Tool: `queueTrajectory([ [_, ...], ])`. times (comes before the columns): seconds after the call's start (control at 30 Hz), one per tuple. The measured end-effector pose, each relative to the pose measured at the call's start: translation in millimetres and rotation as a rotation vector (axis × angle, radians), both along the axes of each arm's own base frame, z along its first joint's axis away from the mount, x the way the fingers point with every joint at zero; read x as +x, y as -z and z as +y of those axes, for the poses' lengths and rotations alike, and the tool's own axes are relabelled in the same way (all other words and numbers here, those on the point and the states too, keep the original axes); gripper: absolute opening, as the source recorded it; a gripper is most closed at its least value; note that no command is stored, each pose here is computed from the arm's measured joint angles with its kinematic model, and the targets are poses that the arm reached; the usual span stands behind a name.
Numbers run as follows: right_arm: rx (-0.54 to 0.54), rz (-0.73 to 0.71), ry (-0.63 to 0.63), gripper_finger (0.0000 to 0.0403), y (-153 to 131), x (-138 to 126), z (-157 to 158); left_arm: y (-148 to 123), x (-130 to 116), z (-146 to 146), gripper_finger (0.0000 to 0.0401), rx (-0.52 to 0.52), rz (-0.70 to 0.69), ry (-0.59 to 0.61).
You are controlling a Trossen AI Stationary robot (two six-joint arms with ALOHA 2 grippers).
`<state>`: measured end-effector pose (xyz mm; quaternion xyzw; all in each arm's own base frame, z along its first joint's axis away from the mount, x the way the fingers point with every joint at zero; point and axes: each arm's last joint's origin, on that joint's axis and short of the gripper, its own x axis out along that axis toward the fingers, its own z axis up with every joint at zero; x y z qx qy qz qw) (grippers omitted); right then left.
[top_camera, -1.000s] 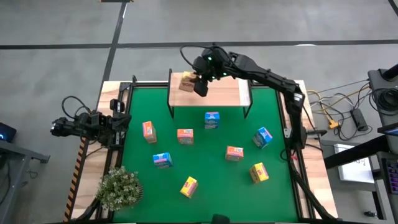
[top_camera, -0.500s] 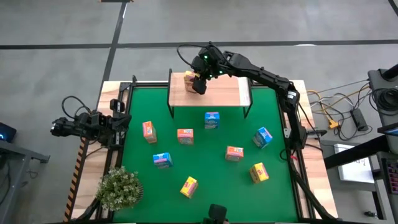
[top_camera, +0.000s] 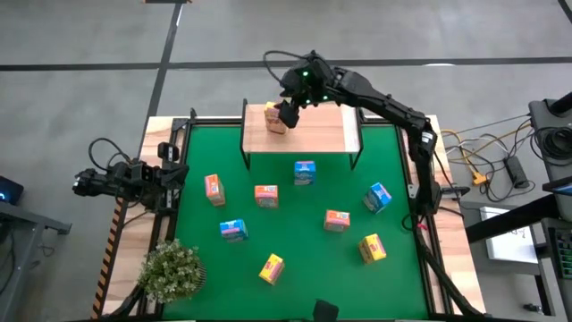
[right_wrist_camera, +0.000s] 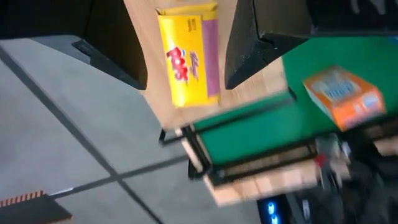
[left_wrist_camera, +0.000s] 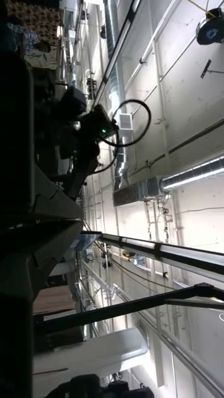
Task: Stack cereal on shelf
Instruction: Put the top right yellow cereal box on the shelf
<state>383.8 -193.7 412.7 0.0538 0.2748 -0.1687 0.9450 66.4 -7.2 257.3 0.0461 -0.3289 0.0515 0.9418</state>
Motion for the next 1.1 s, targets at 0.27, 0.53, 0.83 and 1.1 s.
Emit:
queueTrajectory([
  [0.27, 0.006, -0.010, -0.068, 0.0147, -25.3, -14.5, 40.8, 0.0, 0.0, 0.0, 0.0000, 0.000, 0.000, 0.000],
  [0.53, -0.082, 0.250, -0.062, 0.0022, 34.6, 10.1, 88.9, 0.1, 0.0, 0.0, 0.0000, 0.000, 0.001, 0.000],
  [0.83, -0.271, 0.245, 0.061, 0.0012, 122.8, 33.5, 102.4, 0.3, 0.3, -0.1, 0.0000, 0.001, 0.004, 0.000],
  [1.1, -0.302, 0.121, 0.183, 0.0012, 145.7, 29.5, 68.1, 0.3, 0.2, 0.0, 0.0000, 0.002, 0.003, -0.001],
])
